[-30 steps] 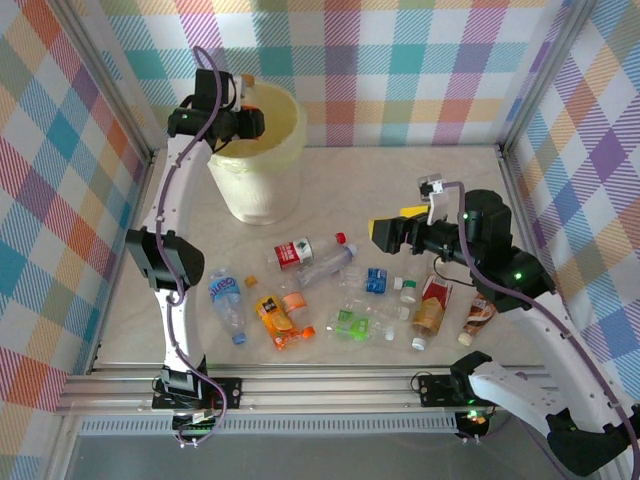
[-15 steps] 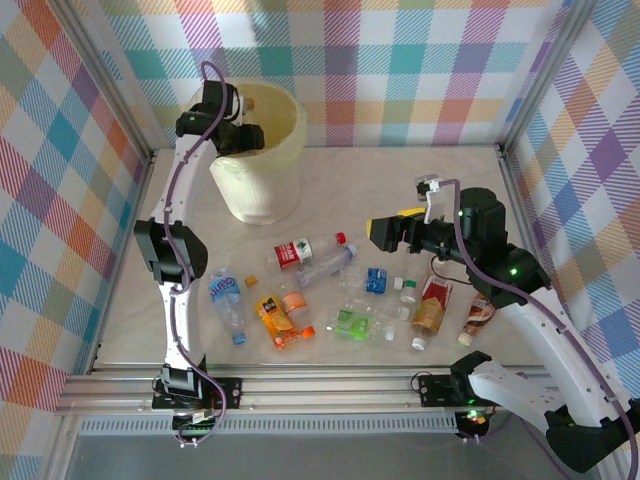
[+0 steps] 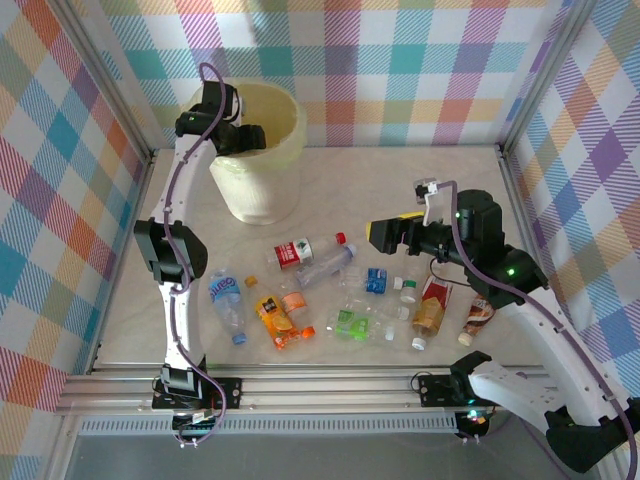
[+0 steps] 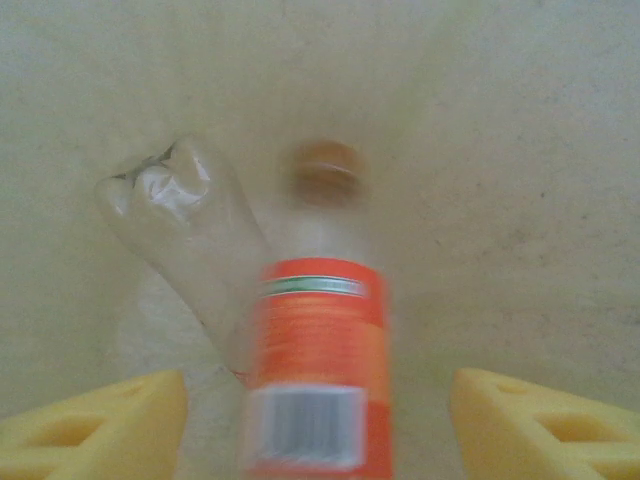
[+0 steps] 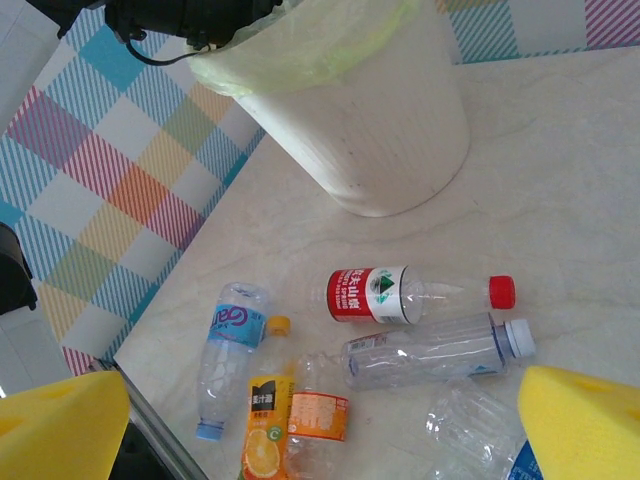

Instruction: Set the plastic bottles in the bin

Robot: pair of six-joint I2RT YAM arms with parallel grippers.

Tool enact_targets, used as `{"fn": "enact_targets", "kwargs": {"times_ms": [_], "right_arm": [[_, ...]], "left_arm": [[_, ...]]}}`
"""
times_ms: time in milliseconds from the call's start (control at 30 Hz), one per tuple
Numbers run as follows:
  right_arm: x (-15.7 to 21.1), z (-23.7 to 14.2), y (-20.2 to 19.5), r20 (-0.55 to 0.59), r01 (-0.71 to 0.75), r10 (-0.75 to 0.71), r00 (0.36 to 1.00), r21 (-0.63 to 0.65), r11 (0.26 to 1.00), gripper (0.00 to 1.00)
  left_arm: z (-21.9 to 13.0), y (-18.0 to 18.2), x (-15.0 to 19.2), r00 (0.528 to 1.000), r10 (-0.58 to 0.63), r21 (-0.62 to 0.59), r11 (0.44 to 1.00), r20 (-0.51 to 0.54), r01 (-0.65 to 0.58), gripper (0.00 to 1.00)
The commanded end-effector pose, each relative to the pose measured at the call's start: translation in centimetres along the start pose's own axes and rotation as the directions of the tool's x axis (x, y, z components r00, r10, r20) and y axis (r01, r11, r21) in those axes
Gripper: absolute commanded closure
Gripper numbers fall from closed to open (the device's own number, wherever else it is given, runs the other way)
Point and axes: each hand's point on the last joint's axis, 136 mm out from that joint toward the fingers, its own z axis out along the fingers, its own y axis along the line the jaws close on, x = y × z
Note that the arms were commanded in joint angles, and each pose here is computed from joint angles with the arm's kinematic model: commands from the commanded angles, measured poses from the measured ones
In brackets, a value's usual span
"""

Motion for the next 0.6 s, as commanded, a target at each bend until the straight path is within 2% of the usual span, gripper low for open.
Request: {"fn": "enact_targets", "kwargs": {"times_ms": [0, 233, 567], "right_arm": [[0.5, 0.0, 0.0, -0.011, -0.018, 0.018, 1.000, -0.004, 1.000, 0.00], [1.1, 0.4, 0.0, -0.033, -0.016, 0.016, 0.999, -0.019, 1.000, 0.00], [2.4, 0.9, -0.6, -0.068, -0.012, 0.011, 0.998, -0.014, 1.000, 0.00]], "left_arm": [[-2.7, -0.2, -2.1, 0.997, -0.020, 0.031, 0.999, 0.072, 0.017, 0.25], [-5.7, -1.6, -3.7, 0.990, -0.034, 0.091, 0.996, 0.140, 0.021, 0.21], [-12.7, -5.0, -6.3, 0.962, -0.058, 0.256, 0.967, 0.268, -0.013, 0.19]]}}
